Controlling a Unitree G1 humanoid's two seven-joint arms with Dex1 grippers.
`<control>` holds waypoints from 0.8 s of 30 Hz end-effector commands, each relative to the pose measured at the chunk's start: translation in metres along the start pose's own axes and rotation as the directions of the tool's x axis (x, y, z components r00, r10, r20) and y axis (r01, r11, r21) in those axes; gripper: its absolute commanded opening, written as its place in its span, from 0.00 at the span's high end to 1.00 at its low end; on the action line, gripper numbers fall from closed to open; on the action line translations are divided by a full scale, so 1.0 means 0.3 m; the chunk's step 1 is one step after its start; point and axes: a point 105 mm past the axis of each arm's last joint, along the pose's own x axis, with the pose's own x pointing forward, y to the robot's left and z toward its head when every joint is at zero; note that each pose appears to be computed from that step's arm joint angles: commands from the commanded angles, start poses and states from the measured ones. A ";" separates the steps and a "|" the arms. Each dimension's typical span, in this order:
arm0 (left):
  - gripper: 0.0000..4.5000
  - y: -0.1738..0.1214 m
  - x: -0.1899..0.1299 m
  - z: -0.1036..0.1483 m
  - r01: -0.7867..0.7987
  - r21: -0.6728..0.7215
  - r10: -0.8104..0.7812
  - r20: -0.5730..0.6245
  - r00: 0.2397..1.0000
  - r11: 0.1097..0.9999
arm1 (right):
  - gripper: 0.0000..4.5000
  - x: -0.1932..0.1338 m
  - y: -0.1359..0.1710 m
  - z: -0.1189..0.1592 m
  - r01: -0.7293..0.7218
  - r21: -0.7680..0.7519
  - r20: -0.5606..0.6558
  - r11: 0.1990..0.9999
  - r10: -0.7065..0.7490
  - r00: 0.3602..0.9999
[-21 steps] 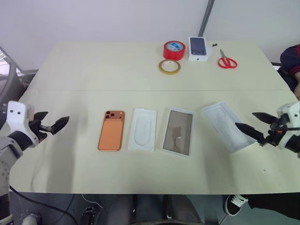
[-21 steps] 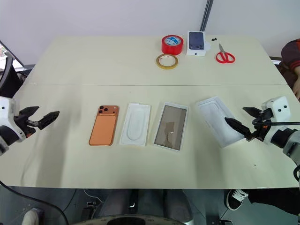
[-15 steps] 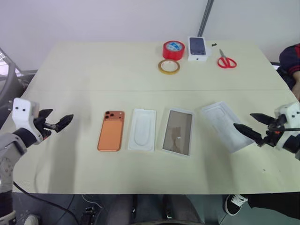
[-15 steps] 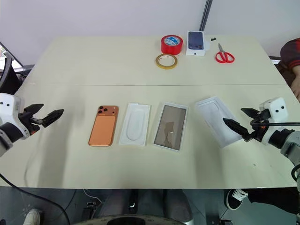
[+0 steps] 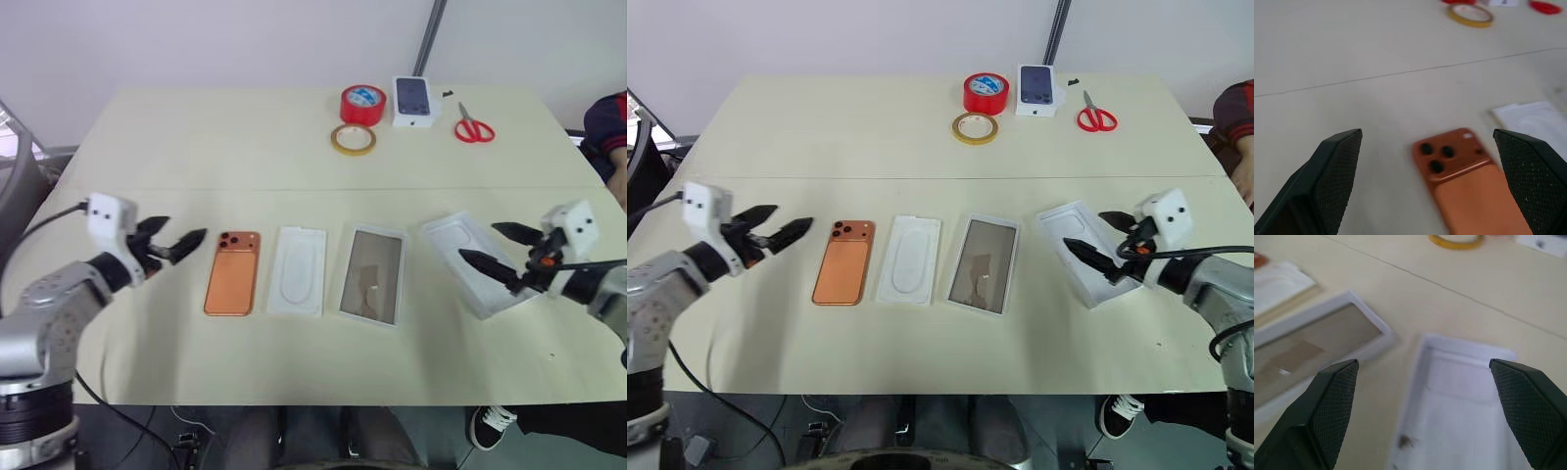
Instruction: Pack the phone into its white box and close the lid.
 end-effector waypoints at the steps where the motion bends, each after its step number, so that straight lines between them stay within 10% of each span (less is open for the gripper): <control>1: 0.00 -0.131 0.026 0.016 0.166 -0.042 -0.166 -0.014 0.986 0.985 | 0.01 0.049 0.115 0.083 -0.118 -0.087 0.045 0.989 0.122 0.991; 9: 0.00 -0.235 0.087 -0.076 0.216 -0.143 -0.240 -0.180 0.954 0.966 | 0.01 0.124 0.291 0.082 -0.254 -0.138 0.019 0.957 0.259 0.966; 24: 0.00 -0.293 0.129 -0.188 0.180 -0.231 -0.255 -0.354 0.900 0.956 | 0.01 0.114 0.302 0.059 -0.244 -0.154 -0.011 0.957 0.246 0.969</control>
